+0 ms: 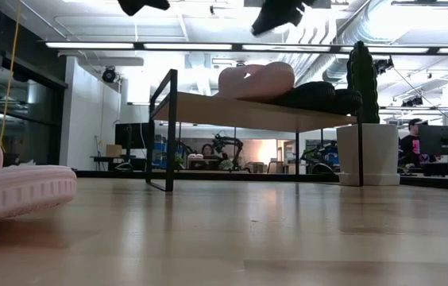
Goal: Pick and place slides into the shelf
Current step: Put the pink slide on the shelf
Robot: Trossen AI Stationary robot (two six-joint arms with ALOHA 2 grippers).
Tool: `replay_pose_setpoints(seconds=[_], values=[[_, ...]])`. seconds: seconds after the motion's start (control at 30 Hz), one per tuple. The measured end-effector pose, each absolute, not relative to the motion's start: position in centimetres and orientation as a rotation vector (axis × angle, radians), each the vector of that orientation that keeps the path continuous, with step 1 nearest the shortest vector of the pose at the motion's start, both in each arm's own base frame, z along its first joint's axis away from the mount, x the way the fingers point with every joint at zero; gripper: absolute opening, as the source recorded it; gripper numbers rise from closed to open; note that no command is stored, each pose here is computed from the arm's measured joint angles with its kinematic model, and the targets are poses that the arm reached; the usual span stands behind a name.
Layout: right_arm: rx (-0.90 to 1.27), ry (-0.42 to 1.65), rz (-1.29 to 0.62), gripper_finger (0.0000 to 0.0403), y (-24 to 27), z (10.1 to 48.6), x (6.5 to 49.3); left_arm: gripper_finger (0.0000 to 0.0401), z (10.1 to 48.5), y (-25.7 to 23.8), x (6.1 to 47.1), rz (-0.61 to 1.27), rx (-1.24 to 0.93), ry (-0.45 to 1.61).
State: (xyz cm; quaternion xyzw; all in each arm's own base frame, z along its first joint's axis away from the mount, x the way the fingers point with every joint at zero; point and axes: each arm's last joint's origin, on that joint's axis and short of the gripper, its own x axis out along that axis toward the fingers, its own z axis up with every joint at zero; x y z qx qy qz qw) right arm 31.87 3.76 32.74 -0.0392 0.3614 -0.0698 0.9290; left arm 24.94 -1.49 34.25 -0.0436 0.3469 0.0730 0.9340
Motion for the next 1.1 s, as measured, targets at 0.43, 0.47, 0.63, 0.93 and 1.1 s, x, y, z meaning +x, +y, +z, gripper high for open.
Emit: replay_pose_setpoints(seconds=[0.43, 0.47, 0.63, 0.93, 1.1], values=[[-0.061, 0.617, 0.162, 0.0124, 5.2, 33.6, 32.6, 0.0184, 33.3, -1.5, 24.0, 0.146, -0.129, 0.844], [-0.065, 0.617, 0.18, 0.0124, 5.3, 33.6, 32.6, 0.0184, 33.2, -1.6, 23.9, 0.129, -0.149, 0.864], [-0.101, 0.611, 0.256, 0.0124, 5.5, 33.6, 32.6, 0.0184, 32.9, -2.1, 23.5, 0.013, -0.311, 0.942], [-0.127, 0.601, 0.275, 0.0124, 5.6, 33.3, 33.0, 0.0184, 31.8, -5.4, 23.2, -0.099, -0.408, 0.985], [-0.125, 0.65, 0.276, 0.0124, 5.7, 31.9, 33.9, 0.0184, 30.7, -7.5, 23.3, -0.153, -0.456, 0.953]])
